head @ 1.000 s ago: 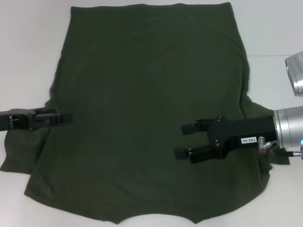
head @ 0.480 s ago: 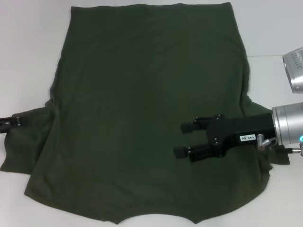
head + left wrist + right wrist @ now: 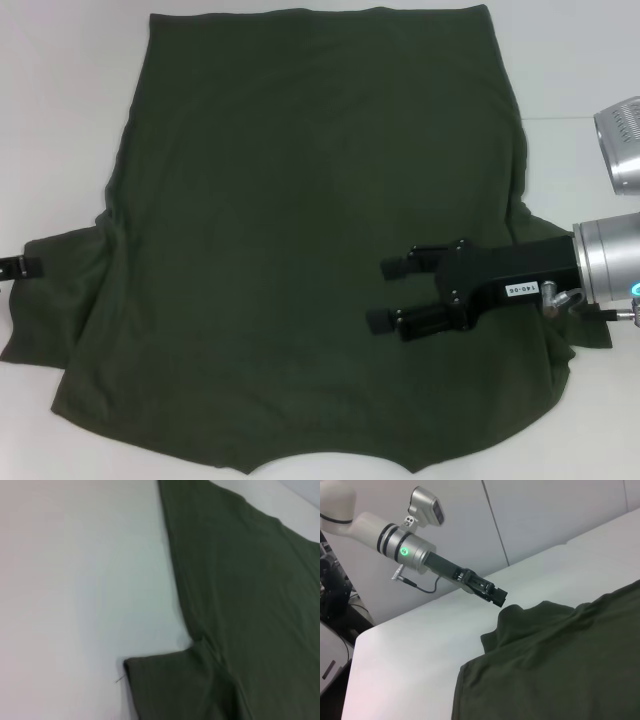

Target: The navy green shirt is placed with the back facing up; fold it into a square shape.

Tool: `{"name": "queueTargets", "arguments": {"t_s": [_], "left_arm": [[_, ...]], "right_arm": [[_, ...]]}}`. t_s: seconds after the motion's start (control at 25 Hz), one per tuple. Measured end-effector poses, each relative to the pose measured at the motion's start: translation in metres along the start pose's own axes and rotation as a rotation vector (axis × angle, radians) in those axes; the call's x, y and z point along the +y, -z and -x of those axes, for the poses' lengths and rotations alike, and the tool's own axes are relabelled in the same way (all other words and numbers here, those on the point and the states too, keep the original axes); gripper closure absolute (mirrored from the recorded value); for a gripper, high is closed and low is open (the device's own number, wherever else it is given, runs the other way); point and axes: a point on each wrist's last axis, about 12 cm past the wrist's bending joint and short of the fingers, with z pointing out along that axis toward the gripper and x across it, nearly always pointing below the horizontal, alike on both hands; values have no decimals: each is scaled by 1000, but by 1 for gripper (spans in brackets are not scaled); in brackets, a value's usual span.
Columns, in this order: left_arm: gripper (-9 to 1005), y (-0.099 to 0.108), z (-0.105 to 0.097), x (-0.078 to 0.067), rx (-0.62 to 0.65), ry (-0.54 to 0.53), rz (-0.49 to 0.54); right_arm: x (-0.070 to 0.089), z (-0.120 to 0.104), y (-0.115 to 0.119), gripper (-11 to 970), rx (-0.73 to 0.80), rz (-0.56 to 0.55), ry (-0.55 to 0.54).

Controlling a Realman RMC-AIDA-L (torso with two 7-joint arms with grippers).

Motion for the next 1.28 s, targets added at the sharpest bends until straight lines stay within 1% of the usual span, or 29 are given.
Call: {"name": "queueTargets", "arguments": {"t_s": [0.16,0.44,0.96,1.16,1.28], "left_arm": [[123,-5,-4,0,11,11,0],[127,-15,-8,-2,43,1,3],[144,-22,-9,-5,59,-37,12],[342,-22,-9,-5,56,-33,12],[427,-22,-9,-5,55,-32,13]], "right_arm": [[0,1,0,29,3,0,1],[-1,1,0,30,3,-2,2],[-1,-2,0,32,5,-7,-5],[0,-3,0,33,8,-7,-6],[0,-4,-1,34,14,-7,-5]]}}
